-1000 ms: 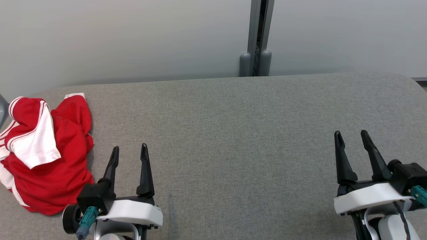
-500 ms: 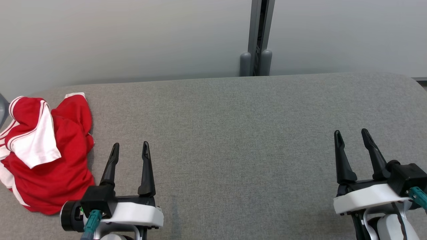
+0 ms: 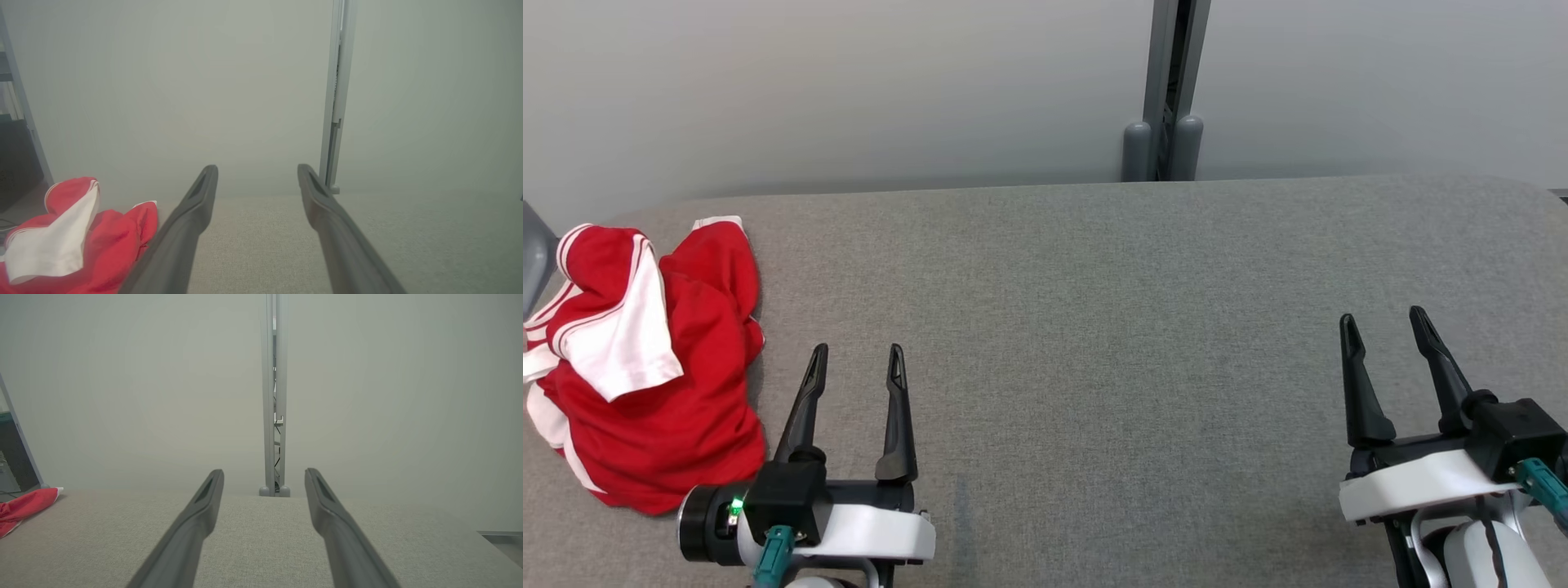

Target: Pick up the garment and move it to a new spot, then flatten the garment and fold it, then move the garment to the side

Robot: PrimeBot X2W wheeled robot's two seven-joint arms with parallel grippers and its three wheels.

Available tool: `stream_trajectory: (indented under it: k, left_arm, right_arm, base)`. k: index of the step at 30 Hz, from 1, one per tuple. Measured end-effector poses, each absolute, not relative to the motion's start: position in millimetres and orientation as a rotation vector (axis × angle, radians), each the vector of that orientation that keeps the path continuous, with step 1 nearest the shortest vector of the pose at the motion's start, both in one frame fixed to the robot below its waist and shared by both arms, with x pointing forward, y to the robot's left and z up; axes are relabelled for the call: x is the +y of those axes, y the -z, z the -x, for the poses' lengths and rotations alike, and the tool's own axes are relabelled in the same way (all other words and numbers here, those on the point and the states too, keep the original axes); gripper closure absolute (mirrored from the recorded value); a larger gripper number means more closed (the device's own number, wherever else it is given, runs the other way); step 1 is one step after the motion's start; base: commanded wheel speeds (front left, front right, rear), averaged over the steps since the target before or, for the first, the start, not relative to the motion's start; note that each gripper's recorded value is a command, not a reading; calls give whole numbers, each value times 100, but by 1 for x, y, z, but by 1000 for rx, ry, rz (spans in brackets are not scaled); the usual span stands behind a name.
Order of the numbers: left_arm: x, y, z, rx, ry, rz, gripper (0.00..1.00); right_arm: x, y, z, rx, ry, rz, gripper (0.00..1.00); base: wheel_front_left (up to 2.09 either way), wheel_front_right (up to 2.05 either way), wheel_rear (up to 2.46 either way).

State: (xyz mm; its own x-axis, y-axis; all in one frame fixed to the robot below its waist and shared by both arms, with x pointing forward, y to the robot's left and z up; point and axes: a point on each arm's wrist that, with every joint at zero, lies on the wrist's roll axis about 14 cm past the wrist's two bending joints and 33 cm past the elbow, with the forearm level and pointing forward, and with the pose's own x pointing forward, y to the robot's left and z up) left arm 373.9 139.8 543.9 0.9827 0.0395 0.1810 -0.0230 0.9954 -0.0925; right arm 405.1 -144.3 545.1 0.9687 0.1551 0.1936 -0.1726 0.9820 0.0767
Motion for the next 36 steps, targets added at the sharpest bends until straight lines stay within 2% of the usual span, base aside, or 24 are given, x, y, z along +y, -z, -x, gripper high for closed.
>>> stream_trajectory:
  k: [14,26,36]
  left_arm:
    - [169,-546,-366,-197,-120,75,0]
    - [248,-540,-316,-182,-381,40,0]
    - [288,-541,-269,-186,-535,28,0]
  right_arm:
    - [-111,-540,-414,-174,-259,-116,0]
    - [-19,-536,-423,-152,-505,-160,0]
    - [51,-538,-410,-137,-703,-194,0]
  base:
    - [0,0,0]
    - [0,0,0]
    - [0,0,0]
